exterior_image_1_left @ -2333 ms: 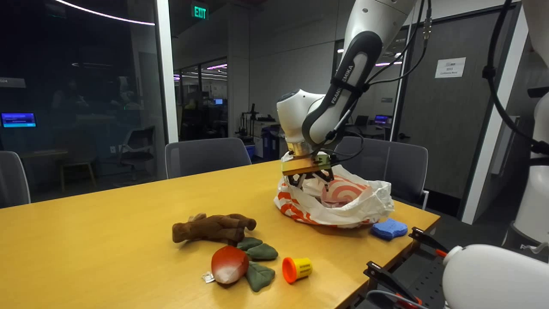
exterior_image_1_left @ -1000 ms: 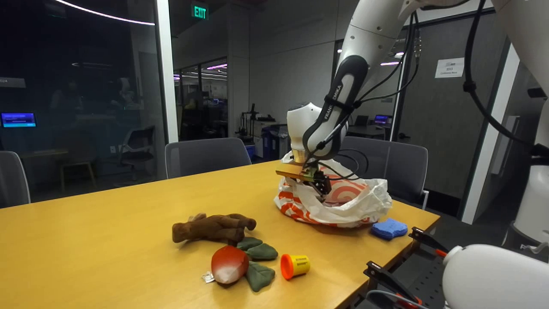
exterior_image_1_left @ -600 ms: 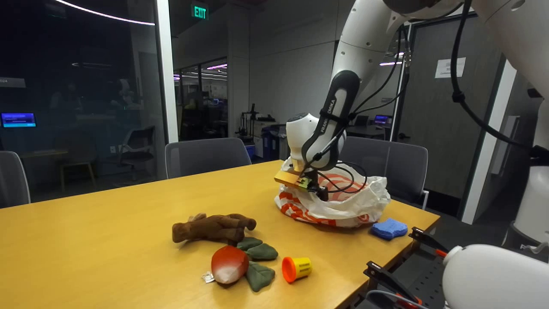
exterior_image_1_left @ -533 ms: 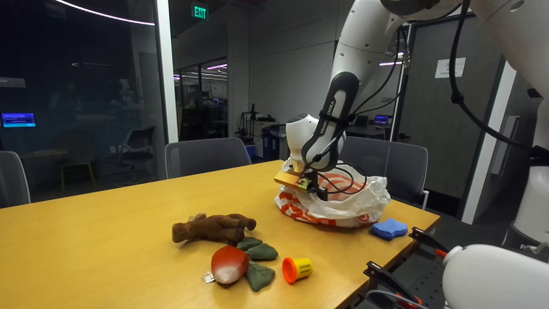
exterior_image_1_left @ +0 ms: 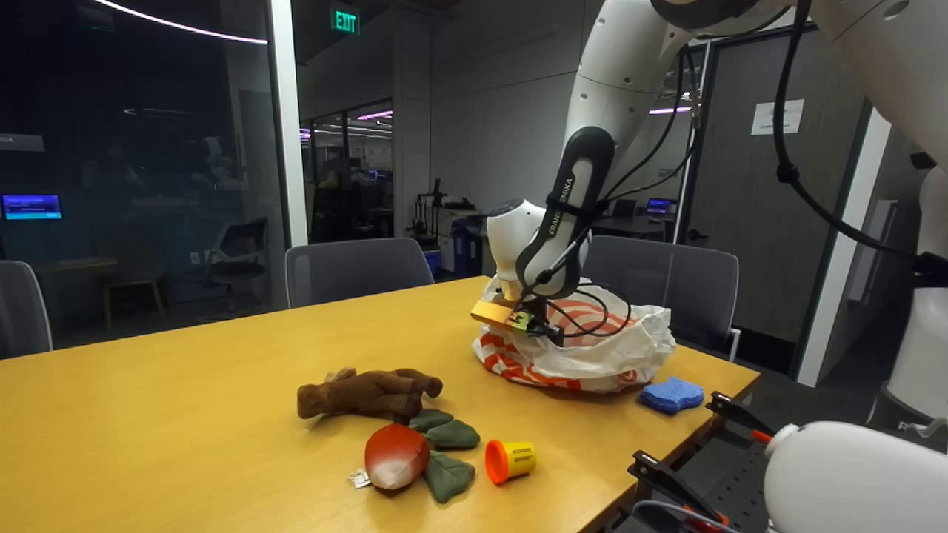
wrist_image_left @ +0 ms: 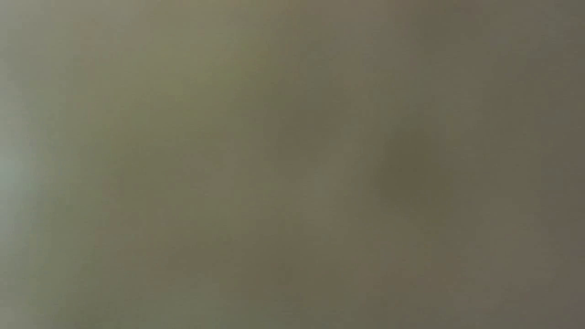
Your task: Move the objects out of the bag
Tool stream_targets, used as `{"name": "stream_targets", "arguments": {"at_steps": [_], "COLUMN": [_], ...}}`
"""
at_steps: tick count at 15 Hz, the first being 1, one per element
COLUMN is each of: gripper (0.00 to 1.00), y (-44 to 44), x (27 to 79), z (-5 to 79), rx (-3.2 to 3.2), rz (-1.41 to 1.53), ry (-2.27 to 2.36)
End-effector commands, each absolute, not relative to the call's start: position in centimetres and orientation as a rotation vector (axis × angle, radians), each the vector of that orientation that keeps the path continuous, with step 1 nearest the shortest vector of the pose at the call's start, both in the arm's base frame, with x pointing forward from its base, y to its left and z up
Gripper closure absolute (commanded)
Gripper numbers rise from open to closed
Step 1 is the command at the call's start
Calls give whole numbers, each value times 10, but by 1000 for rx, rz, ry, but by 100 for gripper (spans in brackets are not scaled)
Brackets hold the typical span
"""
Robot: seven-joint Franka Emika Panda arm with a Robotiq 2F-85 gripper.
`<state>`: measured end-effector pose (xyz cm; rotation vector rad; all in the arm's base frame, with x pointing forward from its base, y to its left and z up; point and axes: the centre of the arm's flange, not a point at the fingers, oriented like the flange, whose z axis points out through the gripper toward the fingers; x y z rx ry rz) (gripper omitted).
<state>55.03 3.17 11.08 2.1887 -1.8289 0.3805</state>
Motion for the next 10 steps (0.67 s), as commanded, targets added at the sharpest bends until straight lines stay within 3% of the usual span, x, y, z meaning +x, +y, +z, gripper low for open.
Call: {"name": "stream_targets", "arguments": {"at_steps": [1, 10], "gripper": [66, 66], "y": [43, 59], "x": [548, 538], "z": [142, 241], "rx": [2164, 2098], "rz": [376, 396], "ry": [-1766, -1651]}}
